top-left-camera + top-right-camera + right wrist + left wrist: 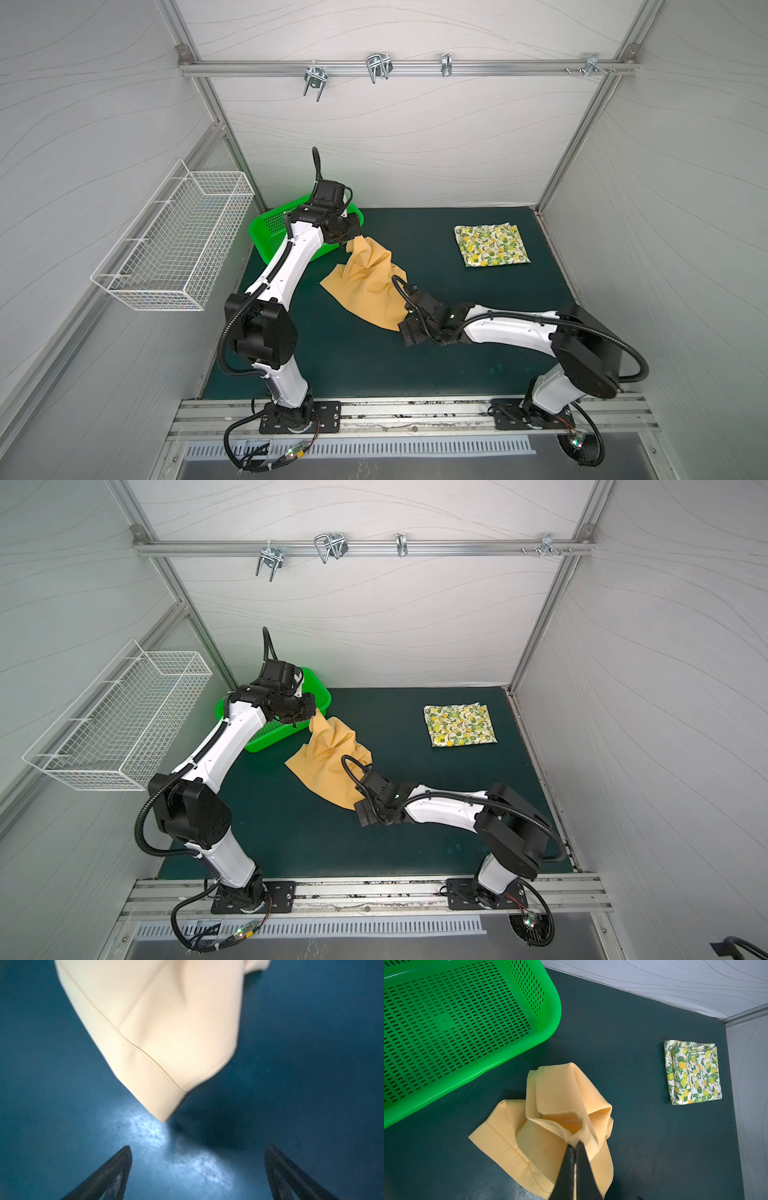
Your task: Fold and stack the skirts
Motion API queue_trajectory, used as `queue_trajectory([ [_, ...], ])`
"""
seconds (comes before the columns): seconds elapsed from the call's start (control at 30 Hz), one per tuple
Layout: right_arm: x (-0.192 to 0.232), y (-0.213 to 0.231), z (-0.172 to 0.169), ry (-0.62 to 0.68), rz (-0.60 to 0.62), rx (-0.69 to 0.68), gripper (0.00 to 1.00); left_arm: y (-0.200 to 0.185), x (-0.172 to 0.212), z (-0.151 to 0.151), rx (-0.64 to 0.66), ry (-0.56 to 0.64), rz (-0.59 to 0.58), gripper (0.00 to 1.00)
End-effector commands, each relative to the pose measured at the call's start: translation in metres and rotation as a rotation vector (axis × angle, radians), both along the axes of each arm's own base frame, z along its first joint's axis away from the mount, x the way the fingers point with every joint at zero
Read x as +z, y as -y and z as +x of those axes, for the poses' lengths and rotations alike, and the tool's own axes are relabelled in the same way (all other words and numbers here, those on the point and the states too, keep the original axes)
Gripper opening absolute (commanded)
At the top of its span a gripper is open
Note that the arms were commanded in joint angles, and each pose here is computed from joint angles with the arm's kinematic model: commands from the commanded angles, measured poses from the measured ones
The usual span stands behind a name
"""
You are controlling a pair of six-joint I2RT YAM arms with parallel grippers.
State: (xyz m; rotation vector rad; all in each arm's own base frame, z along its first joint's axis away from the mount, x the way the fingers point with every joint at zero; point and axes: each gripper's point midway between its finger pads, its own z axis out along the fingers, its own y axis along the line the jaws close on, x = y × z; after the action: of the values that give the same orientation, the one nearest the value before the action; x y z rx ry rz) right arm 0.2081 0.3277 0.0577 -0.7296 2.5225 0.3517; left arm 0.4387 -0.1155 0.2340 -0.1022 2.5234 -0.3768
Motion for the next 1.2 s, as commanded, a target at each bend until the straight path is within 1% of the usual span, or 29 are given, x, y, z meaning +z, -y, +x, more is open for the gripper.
queue_trajectory([
  [0.0,-0.008,-0.019,-0.002,-0.019,-0.001,0.036,0.99,-0.001,0.014,0.009,0.005,0.044,0.002,0.00],
  [0.17,-0.026,-0.033,0.004,-0.080,0.014,0.015,0.99,-0.005,0.015,0.008,0.008,0.044,0.008,0.00],
  [0.27,-0.036,-0.033,0.006,-0.132,0.028,-0.023,0.99,-0.007,0.015,0.007,0.010,0.043,0.007,0.00],
  [0.33,-0.039,-0.033,0.007,-0.161,0.050,-0.048,0.96,-0.008,0.015,0.007,0.012,0.044,0.008,0.00],
  [0.4,-0.040,-0.035,0.007,-0.183,0.083,-0.057,0.85,-0.009,0.014,0.007,0.013,0.041,0.008,0.00],
  [0.43,-0.041,-0.038,0.007,-0.195,0.103,-0.061,0.77,-0.009,0.014,0.007,0.013,0.041,0.006,0.00],
  [0.5,-0.041,-0.039,0.010,-0.215,0.128,-0.082,0.50,-0.008,0.013,0.008,0.013,0.038,0.004,0.00],
  [0.67,-0.045,-0.034,0.018,-0.268,0.174,-0.133,0.15,-0.009,0.011,0.007,0.014,0.032,0.005,0.00],
  [0.73,-0.041,-0.028,0.022,-0.252,0.188,-0.151,0.05,-0.010,0.010,0.007,0.014,0.030,0.006,0.00],
  [0.8,-0.031,-0.018,0.026,-0.221,0.198,-0.169,0.00,-0.011,0.009,0.006,0.016,0.027,0.007,0.00],
  [0.97,-0.004,0.020,0.044,-0.161,0.224,-0.233,0.00,-0.009,0.006,0.001,0.016,0.019,-0.009,0.00],
  [1.17,0.024,0.082,0.072,-0.120,0.235,-0.326,0.00,-0.007,0.003,-0.007,0.024,0.015,-0.044,0.00],
])
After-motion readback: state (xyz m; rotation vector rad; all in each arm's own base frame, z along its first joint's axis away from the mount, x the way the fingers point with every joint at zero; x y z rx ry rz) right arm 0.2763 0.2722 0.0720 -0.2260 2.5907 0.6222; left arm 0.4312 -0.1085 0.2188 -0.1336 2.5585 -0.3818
